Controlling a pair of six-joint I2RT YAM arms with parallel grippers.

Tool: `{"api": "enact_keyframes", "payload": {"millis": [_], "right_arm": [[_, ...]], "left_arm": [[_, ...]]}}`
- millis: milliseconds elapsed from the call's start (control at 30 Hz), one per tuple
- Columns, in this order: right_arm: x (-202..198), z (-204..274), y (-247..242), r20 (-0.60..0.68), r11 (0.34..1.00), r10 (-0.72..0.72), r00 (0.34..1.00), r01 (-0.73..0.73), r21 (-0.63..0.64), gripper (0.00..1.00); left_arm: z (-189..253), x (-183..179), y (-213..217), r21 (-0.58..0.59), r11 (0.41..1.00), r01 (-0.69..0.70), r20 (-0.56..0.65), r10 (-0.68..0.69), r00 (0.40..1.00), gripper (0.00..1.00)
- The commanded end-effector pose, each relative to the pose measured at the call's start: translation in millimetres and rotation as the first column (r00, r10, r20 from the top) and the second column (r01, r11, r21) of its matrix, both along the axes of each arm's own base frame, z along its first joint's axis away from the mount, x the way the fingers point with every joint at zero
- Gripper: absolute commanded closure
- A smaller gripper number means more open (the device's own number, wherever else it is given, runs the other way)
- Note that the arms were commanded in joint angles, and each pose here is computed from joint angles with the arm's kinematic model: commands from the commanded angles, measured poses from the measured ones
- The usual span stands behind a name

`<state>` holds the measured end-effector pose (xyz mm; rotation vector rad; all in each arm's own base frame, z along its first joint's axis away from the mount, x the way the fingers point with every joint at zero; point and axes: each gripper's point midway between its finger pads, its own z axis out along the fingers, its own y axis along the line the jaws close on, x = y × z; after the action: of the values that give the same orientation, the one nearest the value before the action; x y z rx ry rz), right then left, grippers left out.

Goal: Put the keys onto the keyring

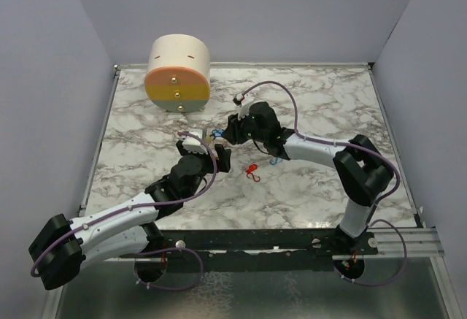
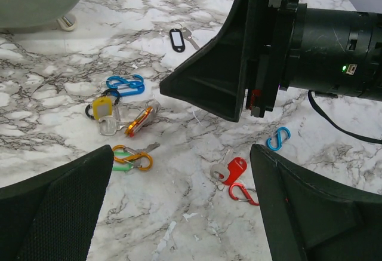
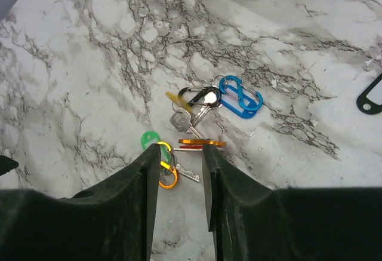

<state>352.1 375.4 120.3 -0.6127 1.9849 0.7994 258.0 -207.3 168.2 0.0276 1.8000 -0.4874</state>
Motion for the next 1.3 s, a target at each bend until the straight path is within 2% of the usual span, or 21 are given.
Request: {"api": "enact_keyframes", "payload": {"millis": [0, 333, 533, 700, 1267], "right_arm": [[3, 31, 11, 0.065, 0.997, 0.016, 0.998, -0.021, 0.076, 0.62], [-15, 13, -53, 0.039, 0.984, -0.165, 0.986, 0.167, -0.059, 0.47], [-32, -3, -106, 0.001, 0.931, -0.327, 0.945, 0.322, -0.171, 0.34], [-44, -9, -129, -0.003, 0.902, -0.379, 0.925, 0.369, -0.224, 0.33], [-55, -8, -137, 0.008, 0.909, -0.356, 0.934, 0.349, -0.227, 0.35]], "left_arm": [[2, 4, 2, -0.016, 1.000, -0.024, 0.011, 0.025, 1.000, 0.01], [-9, 5, -7, -0.004, 1.000, 0.002, -0.020, -0.002, 1.000, 0.01], [-17, 5, -19, -0.008, 0.999, 0.037, -0.042, -0.038, 0.998, 0.01], [-26, 6, -27, -0.002, 0.998, 0.057, -0.069, -0.057, 0.996, 0.01], [-36, 9, -37, 0.017, 0.997, 0.078, -0.103, -0.076, 0.992, 0.02]]}}
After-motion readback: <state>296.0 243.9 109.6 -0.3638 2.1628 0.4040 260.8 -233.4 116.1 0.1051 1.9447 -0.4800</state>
